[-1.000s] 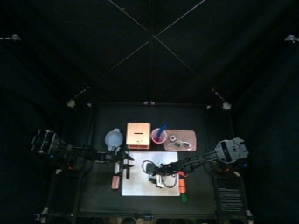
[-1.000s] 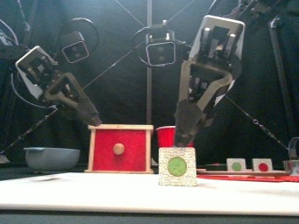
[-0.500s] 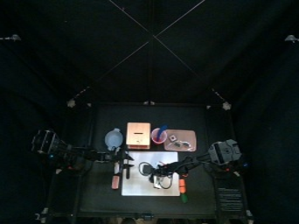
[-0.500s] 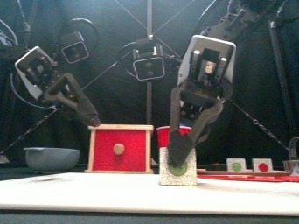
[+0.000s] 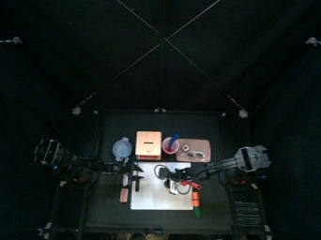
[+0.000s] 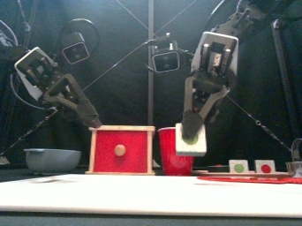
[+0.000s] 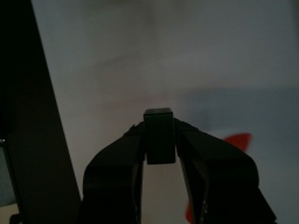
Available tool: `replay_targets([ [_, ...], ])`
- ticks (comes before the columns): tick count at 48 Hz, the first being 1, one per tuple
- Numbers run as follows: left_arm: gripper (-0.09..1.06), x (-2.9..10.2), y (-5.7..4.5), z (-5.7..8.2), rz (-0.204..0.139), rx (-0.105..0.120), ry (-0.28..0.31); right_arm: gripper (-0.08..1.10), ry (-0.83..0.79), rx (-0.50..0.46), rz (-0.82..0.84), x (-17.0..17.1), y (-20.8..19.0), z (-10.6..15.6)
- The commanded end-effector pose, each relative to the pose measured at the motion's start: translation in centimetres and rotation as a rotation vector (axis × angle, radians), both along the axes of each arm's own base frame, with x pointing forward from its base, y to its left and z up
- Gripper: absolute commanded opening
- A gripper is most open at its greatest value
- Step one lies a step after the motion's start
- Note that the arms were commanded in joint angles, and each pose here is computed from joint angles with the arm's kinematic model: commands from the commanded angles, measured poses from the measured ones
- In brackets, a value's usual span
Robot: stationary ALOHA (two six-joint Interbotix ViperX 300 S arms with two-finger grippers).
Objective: Place sushi on board then cut the sushi with the knife then place the pieces on the plate
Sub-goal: Place the 4 sushi pieces on the plate
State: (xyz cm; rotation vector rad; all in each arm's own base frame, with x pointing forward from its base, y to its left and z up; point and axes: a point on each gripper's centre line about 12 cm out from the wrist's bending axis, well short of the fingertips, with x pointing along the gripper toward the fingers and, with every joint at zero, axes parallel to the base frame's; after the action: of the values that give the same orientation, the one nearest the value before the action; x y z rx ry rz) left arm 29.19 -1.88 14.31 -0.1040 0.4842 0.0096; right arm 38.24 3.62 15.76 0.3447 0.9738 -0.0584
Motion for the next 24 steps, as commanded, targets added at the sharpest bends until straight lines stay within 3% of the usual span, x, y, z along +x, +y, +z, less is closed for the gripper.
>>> replay_targets([
  [1, 0.78, 0.2, -0.1, 0.4, 0.001, -0.003, -0.017, 0.57, -0.084, 0.006, -0.063, -2.2, -2.4, 3.5],
  [24, 0.78, 0.3, 0.1, 0.5, 0.006, -0.002, -0.021, 0.57, -0.112, -0.039, -0.401, -13.7, -11.8, 4.4],
])
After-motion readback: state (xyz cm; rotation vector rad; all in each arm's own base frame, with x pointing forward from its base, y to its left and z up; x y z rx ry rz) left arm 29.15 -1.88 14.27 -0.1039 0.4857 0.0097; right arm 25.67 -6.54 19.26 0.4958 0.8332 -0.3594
